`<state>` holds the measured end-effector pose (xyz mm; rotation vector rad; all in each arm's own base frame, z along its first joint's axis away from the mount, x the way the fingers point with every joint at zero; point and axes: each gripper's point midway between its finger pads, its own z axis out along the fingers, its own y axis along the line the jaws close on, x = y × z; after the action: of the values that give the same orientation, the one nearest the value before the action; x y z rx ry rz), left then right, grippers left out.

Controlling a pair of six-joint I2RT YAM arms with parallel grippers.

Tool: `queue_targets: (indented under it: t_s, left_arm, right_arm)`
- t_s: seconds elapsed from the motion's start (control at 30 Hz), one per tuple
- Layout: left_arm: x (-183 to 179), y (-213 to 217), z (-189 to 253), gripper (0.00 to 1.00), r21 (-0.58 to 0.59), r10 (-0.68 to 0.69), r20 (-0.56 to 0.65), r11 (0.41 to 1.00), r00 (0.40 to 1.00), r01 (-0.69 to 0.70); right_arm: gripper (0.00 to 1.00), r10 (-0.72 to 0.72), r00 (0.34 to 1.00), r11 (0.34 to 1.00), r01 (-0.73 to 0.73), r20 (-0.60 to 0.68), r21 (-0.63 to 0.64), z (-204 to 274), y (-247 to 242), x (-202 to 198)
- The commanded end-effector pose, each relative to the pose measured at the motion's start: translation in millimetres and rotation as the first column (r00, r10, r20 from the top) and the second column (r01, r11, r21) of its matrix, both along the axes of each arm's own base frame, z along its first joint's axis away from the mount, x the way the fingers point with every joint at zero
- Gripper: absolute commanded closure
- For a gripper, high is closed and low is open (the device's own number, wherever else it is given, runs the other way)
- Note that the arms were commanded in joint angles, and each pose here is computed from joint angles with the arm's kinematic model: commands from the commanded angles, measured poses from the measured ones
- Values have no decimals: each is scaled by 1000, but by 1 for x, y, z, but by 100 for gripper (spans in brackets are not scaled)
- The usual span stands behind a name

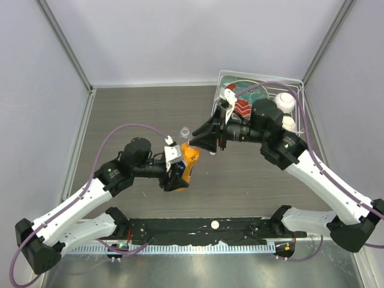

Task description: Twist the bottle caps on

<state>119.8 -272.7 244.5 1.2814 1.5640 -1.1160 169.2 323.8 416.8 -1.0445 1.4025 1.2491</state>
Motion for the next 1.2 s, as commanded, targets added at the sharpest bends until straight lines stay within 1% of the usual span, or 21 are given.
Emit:
queue_targets:
  t_s: [0.0,0.07,0.2,0.3,0.33,0.4,0.5,0.53,0.57,0.6,0.67,0.7,0.73,0.77,0.8,0.83,0.9,0.93,1.0,1.07,1.17]
  left_arm:
    - [9,49,-84,99,356,87,17,930,996,-87]
    - [16,57,-90,99,389,127,38,912,991,-131]
    - [25,60,-90,100,413,165,57,894,985,-173]
    - [27,66,-101,99,452,158,74,875,985,-174]
    - [29,67,-103,99,457,161,86,870,983,-182]
    - [31,72,-110,99,485,168,97,853,981,-194]
    - [29,80,-117,99,533,160,93,826,983,-185]
    - [30,81,-117,99,537,156,99,823,983,-185]
    - [29,82,-118,98,545,153,97,819,983,-182]
    - [29,83,-116,99,546,151,99,818,983,-181]
    - [31,84,-113,98,549,149,114,815,982,-187]
    - [32,85,-110,98,548,148,121,814,982,-190]
    - [33,86,-109,98,552,149,130,811,980,-196]
    - [34,86,-106,98,548,152,137,811,979,-203]
    - [34,86,-105,98,547,152,141,812,978,-205]
    - [34,86,-104,98,546,148,144,813,978,-204]
    - [33,86,-102,98,539,142,150,818,978,-201]
    - [33,86,-101,98,536,141,151,820,978,-201]
    - [33,85,-99,98,533,144,146,822,979,-201]
    - [32,84,-95,98,526,141,146,827,979,-198]
    - [32,83,-92,98,523,138,149,829,979,-197]
  right_arm:
    - [56,-540,835,841,541,-103,-18,-46,-61,75]
    - [55,-628,768,778,624,-124,-77,-78,-79,81]
    - [53,-633,730,774,594,-257,-218,-131,-88,59]
    - [50,-604,728,797,556,-323,-238,-162,-91,32]
    - [47,-582,740,813,542,-336,-214,-161,-93,20]
    - [40,-546,759,838,489,-355,-242,-182,-88,-4]
    - [35,-504,773,862,418,-385,-288,-210,-80,-44]
    - [34,-569,739,821,491,-360,-290,-216,-83,-37]
    - [34,-583,719,811,489,-379,-321,-233,-80,-46]
    - [34,-557,745,827,454,-368,-332,-240,-70,-64]
    - [33,-648,690,759,551,-322,-347,-252,-70,-62]
    - [33,-631,727,762,514,-271,-394,-269,-59,-85]
    - [33,-652,722,739,536,-231,-409,-275,-59,-89]
    - [33,-729,666,667,638,-159,-384,-272,-64,-77]
    - [33,-762,633,626,662,-141,-412,-286,-61,-83]
    - [33,-764,641,607,673,-77,-422,-294,-65,-91]
    - [33,-813,581,546,737,-39,-398,-301,-66,-92]
    - [33,-808,587,556,733,-48,-393,-299,-61,-100]
    - [34,-839,543,511,768,-28,-386,-307,-67,-101]
    - [34,-841,540,507,765,-33,-397,-311,-67,-107]
    - [35,-829,555,531,741,-72,-410,-316,-62,-112]
